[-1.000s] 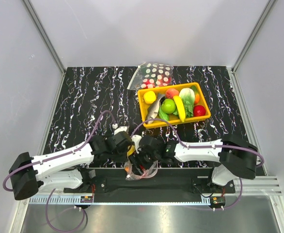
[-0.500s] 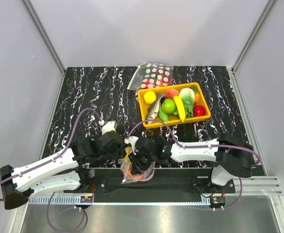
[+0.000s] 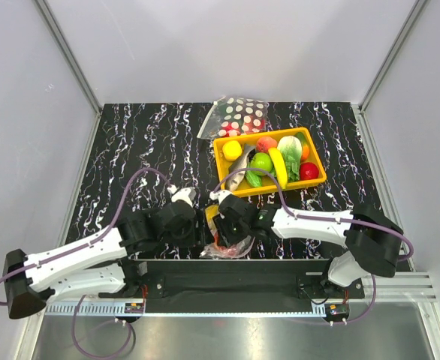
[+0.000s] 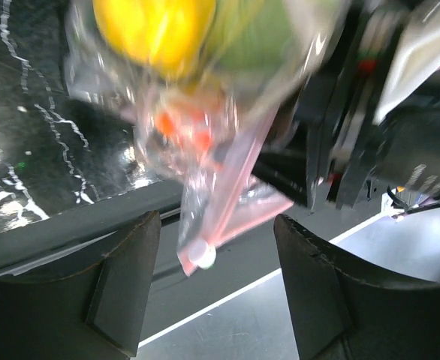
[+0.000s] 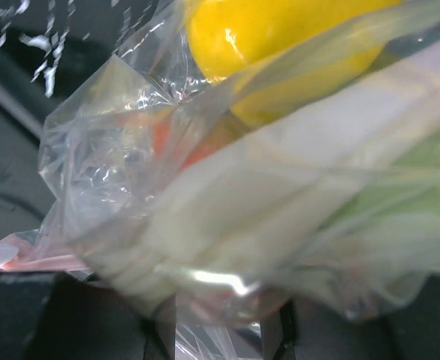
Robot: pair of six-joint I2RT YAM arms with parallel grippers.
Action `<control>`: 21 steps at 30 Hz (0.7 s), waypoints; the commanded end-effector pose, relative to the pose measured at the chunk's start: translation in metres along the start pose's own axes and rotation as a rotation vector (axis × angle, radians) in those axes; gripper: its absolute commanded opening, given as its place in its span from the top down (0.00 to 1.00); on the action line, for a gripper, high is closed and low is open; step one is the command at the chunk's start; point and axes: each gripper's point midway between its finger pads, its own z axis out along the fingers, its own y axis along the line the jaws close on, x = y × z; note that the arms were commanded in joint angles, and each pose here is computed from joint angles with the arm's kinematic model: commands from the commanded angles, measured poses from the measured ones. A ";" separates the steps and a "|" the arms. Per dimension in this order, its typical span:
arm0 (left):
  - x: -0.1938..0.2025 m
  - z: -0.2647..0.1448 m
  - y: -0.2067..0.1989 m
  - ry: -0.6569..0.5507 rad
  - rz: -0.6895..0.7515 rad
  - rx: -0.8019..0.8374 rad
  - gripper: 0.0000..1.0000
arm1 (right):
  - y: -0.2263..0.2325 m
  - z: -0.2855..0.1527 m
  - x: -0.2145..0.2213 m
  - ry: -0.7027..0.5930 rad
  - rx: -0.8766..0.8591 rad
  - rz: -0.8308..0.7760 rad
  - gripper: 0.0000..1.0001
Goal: Open the zip-top bag and remove the fake food
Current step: Pick up the fake fruit from the zipper food storage bag.
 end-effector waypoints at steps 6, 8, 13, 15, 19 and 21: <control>0.011 0.021 -0.003 0.059 0.000 -0.017 0.32 | -0.025 -0.005 -0.019 -0.037 0.143 0.010 0.83; 0.010 0.024 0.005 0.049 -0.013 -0.059 0.31 | -0.023 -0.008 -0.022 -0.049 0.136 0.012 0.83; 0.016 0.037 0.018 0.053 -0.025 -0.111 0.28 | -0.016 -0.012 -0.024 -0.064 0.098 0.020 0.82; 0.014 0.043 0.020 0.045 -0.021 -0.132 0.27 | -0.012 -0.015 -0.024 -0.067 0.074 0.024 0.81; 0.013 0.055 0.019 0.047 0.004 -0.144 0.26 | -0.009 -0.019 -0.018 -0.072 0.042 0.027 0.74; 0.012 0.060 0.015 0.046 0.014 -0.134 0.25 | -0.007 -0.024 -0.019 -0.089 0.028 0.030 0.69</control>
